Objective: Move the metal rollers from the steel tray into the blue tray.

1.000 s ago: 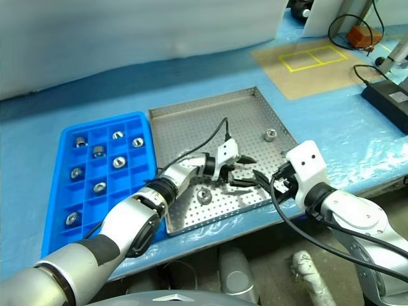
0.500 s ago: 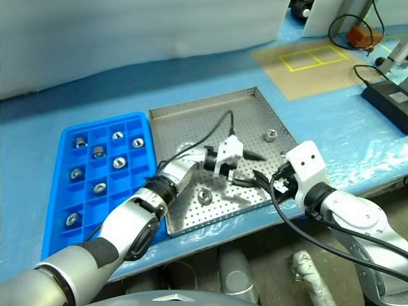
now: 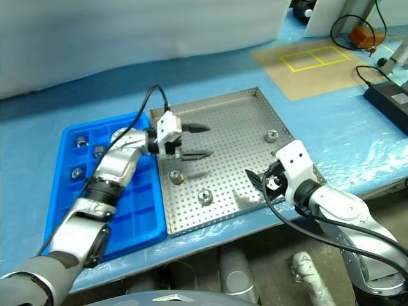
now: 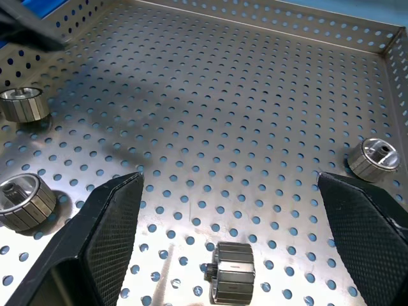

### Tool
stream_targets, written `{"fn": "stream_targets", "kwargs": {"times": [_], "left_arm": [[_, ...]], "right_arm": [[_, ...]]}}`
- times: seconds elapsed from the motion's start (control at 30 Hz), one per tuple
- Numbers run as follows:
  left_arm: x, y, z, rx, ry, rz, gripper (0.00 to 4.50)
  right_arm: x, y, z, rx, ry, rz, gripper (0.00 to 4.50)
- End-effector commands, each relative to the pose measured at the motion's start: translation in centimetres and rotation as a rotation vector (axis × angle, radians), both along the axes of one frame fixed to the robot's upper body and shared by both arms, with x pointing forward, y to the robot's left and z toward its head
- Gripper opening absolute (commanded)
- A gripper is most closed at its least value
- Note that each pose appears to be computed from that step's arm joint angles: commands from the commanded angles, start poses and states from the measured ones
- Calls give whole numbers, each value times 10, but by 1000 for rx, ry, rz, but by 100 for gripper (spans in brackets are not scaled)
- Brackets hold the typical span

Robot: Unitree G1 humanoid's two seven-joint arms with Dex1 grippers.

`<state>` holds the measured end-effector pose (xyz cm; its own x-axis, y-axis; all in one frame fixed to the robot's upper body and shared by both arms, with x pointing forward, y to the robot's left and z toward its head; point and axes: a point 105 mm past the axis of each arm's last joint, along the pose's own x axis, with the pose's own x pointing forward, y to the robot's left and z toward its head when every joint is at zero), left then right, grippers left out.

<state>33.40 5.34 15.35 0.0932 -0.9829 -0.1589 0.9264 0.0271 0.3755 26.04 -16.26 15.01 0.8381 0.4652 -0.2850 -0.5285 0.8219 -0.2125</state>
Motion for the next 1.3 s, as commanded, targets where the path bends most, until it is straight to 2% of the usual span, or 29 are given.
{"fn": "stream_targets", "kwargs": {"times": [0.03,0.13,0.3,0.53,0.7,0.9,1.17,1.3], "left_arm": [[-21,-1,2,31,-8,-160,368],[-33,-3,-1,38,7,-244,368],[-40,-8,-19,115,-10,-322,368],[-45,-20,-41,181,-49,-393,368],[-33,-31,-53,217,-134,-352,368],[-23,-38,-67,271,-157,-318,368],[-37,-28,-73,310,-153,-437,368],[-34,-26,-74,320,-147,-422,368]], "right_arm": [[-1,3,5,3,-30,14,450],[-2,2,7,12,-29,20,450],[-25,16,20,45,16,207,450],[-56,13,18,-67,175,383,450],[-53,11,19,-68,156,354,450],[-47,9,18,-82,127,302,450],[-47,7,17,-86,121,271,450],[-46,6,15,-91,117,255,450]]}}
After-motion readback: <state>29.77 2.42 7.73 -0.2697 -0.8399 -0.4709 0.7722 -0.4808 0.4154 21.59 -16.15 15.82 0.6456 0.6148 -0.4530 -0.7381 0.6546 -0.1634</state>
